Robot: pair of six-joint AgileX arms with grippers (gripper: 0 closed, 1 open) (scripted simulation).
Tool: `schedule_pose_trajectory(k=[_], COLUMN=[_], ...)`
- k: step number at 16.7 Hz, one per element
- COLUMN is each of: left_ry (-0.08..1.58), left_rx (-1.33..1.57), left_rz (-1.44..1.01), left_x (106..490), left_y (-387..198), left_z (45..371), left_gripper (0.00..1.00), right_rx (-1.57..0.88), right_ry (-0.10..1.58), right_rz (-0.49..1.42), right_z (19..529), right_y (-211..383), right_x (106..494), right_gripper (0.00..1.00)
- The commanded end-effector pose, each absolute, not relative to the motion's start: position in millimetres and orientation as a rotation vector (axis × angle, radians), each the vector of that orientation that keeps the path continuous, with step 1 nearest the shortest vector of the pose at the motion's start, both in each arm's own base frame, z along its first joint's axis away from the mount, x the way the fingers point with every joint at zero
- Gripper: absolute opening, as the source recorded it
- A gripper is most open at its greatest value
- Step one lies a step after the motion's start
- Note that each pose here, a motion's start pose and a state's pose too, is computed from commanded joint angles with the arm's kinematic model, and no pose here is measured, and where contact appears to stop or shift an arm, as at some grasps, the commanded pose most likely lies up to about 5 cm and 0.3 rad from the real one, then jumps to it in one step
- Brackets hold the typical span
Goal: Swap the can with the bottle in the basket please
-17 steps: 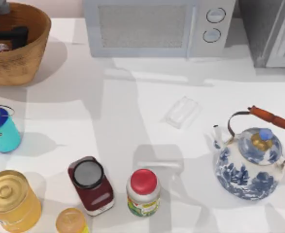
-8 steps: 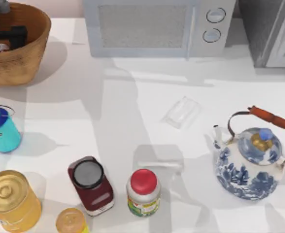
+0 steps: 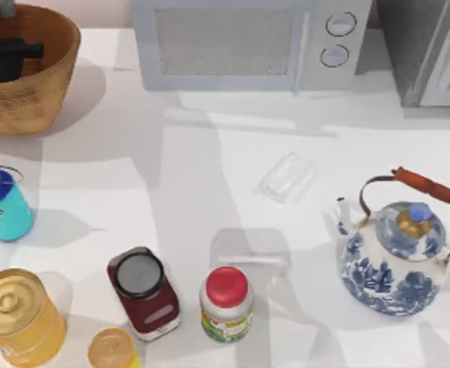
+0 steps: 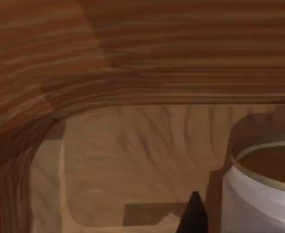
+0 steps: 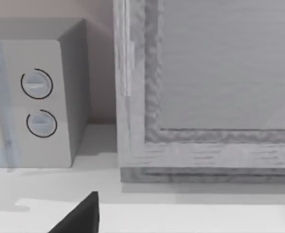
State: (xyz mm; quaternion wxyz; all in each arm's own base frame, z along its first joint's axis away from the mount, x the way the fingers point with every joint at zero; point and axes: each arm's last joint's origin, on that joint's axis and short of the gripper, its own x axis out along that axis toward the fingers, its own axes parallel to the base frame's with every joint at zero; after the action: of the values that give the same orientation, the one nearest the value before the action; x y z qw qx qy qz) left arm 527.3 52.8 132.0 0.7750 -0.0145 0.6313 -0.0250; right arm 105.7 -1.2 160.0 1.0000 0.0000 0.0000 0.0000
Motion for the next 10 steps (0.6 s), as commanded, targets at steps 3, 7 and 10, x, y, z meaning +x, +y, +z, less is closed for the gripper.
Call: schedule_pose_trajectory(k=[3, 7, 10], left_ry=[1.367, 1.367, 1.367], left_rx=[-0.031, -0.031, -0.031], left_rz=[-0.054, -0.054, -0.054], left_x=[527.3, 527.3, 527.3], left_y=[52.8, 52.8, 52.8], left_z=[132.0, 132.0, 132.0], left_gripper=[0.00, 0.00, 0.00], right_rx=[0.000, 0.000, 0.000], right_ry=[0.000, 0.000, 0.000], right_rz=[0.000, 0.000, 0.000], right_z=[160.0, 160.0, 160.0], right_y=[-1.2, -1.2, -1.2], right_x=[105.7, 105.7, 105.7], right_gripper=[1.00, 1.00, 1.00])
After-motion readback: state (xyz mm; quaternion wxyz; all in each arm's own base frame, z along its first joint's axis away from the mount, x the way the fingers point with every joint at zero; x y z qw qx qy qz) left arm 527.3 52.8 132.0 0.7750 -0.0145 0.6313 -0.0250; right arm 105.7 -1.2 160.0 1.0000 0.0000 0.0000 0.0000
